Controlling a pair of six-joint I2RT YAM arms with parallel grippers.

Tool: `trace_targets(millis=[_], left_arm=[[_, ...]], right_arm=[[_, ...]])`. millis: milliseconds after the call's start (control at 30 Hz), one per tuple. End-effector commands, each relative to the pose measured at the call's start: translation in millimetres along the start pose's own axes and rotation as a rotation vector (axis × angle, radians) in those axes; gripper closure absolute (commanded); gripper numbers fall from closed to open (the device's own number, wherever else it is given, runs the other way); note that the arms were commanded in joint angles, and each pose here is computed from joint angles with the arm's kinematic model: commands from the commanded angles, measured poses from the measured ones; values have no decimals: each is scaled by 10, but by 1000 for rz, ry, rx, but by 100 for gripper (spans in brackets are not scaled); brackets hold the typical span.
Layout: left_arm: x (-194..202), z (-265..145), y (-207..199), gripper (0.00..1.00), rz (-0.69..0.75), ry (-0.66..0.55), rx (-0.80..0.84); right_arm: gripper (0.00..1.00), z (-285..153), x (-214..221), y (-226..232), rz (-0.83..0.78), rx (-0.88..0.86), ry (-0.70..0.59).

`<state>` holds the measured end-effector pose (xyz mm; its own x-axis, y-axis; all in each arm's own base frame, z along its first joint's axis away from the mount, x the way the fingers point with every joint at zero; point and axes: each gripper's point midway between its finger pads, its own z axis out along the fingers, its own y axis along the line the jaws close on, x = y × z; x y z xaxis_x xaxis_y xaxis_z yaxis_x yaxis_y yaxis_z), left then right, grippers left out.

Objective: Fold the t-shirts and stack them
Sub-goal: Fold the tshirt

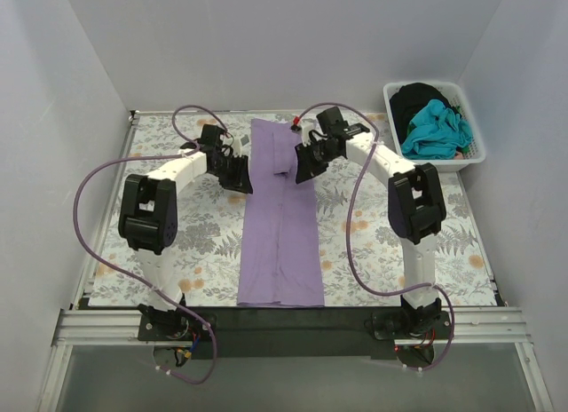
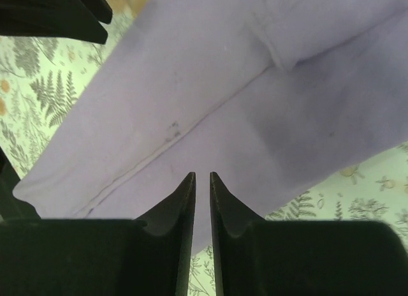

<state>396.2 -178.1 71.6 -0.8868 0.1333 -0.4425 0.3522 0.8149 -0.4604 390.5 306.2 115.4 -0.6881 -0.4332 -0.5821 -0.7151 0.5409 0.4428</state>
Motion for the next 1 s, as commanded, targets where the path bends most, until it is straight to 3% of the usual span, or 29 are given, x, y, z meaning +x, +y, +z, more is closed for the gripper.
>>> trace_targets(millis=[0, 533, 967], left_arm=[[49, -2, -180, 76, -20, 10, 94], [324, 531, 37, 79, -160, 133, 98], [-159, 780, 389, 80, -196, 81, 51]], right_arm=[[80, 174, 174, -45, 25, 36, 21], [81, 555, 217, -700, 22, 158, 32], [81, 538, -297, -1193, -4, 233, -91]])
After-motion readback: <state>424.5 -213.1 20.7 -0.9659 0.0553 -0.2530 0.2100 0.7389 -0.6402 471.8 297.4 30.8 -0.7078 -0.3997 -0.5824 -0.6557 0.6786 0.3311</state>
